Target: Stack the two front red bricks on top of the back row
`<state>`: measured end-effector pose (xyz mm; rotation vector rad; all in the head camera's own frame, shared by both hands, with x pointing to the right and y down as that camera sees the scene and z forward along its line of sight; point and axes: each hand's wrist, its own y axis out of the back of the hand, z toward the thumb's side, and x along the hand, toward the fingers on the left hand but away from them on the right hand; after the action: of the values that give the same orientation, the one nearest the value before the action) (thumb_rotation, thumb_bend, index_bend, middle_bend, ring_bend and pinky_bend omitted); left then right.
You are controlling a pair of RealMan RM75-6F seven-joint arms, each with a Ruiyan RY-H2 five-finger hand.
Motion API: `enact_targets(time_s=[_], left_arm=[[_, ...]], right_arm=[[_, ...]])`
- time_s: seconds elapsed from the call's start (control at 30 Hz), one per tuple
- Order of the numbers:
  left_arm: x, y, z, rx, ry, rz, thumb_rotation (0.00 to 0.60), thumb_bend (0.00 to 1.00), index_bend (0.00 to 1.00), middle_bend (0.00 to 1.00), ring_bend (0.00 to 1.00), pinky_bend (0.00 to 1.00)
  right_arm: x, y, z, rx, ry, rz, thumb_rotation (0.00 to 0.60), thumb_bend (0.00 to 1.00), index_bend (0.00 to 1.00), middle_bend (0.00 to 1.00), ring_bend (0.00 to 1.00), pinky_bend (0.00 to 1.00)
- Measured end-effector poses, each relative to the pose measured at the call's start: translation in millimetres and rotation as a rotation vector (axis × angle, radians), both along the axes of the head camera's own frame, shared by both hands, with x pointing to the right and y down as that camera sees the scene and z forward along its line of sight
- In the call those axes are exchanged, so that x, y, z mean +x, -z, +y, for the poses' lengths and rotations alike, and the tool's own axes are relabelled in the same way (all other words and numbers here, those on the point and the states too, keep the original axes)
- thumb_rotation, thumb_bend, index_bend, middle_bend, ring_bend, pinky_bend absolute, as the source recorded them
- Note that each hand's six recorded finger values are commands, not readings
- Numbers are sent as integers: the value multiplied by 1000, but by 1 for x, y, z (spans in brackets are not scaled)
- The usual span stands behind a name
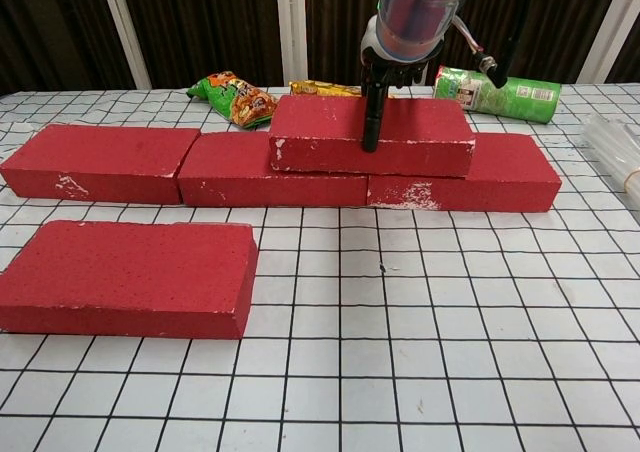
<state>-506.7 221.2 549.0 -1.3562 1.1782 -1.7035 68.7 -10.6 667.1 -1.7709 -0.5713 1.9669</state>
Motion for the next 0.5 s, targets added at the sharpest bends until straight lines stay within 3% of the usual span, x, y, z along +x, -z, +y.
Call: enact_targets(time_s=[0.23,0.5], left_arm=[[0,-1,0,-2,0,-2,600,0,63,0,0,0],[0,0,0,2,3,-2,600,0,63,0,0,0]], right_arm=[[1,0,0,-4,-2,0,600,134,263,226,52,0],[1,-1,1,-10,-7,-9,600,133,182,102,0,0]])
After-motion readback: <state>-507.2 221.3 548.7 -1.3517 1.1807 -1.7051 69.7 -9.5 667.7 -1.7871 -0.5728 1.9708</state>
